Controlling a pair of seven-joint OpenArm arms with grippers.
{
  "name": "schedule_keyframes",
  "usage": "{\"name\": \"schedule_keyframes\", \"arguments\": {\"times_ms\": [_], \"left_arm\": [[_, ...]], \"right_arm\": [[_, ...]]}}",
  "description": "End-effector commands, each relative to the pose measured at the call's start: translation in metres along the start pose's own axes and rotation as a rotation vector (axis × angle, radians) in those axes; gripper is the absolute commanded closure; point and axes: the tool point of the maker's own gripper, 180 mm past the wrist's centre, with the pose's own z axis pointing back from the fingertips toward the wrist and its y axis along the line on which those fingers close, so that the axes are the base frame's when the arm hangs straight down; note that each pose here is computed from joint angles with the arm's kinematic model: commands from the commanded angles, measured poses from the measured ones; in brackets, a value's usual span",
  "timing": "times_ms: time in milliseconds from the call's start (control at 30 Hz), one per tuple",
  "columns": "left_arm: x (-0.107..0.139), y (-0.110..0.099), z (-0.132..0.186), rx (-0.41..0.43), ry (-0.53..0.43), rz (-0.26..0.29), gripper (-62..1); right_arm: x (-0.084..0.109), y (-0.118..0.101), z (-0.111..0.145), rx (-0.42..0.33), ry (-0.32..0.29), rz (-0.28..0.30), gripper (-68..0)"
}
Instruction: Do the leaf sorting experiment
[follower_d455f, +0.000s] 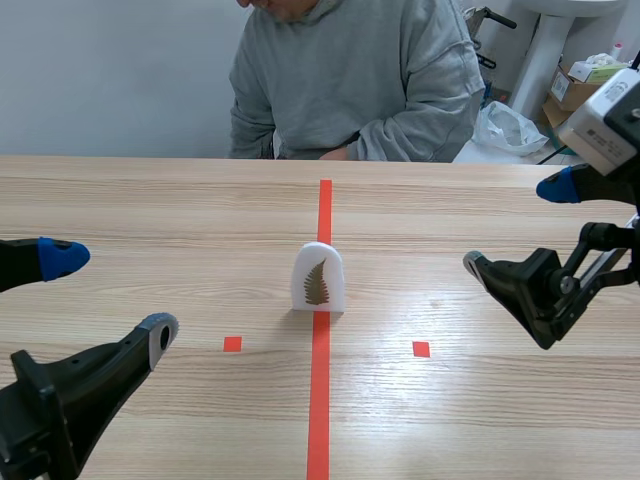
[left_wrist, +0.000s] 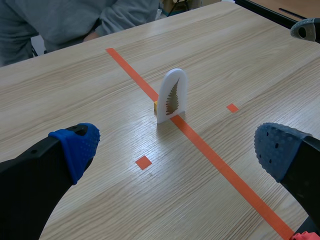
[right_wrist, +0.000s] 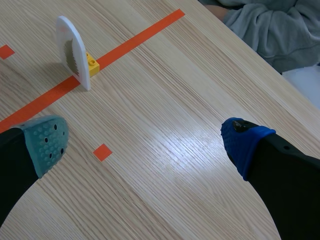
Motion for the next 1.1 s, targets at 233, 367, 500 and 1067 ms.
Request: {"name": "schedule_keyframes", "arguments": {"times_ms": [233, 367, 500, 1067], "left_arm": [[0.01, -0.001, -0.001, -0.001, -0.032, -0.002, -62.3], [0.009, -0.001, -0.001, -0.001, -0.027, -0.002, -62.3], [0.005, -0.001, -0.001, -0.001, -0.006, -0.002, -62.3], [0.002, -0.001, -0.001, 0.016, 0.003, 0.017, -62.3]], "right_arm": [[-0.006, -0.005, -0.001, -0.036, 0.046, 0.012, -63.4], [-0.015, -0.007, 0.0, -0.048, 0.096, 0.038, -63.4], [-0.015, -0.018, -0.002, -0.078, 0.127, 0.086, -63.4], [-0.01, -0.028, -0.083, 0.197, 0.146, 0.187, -63.4]]}}
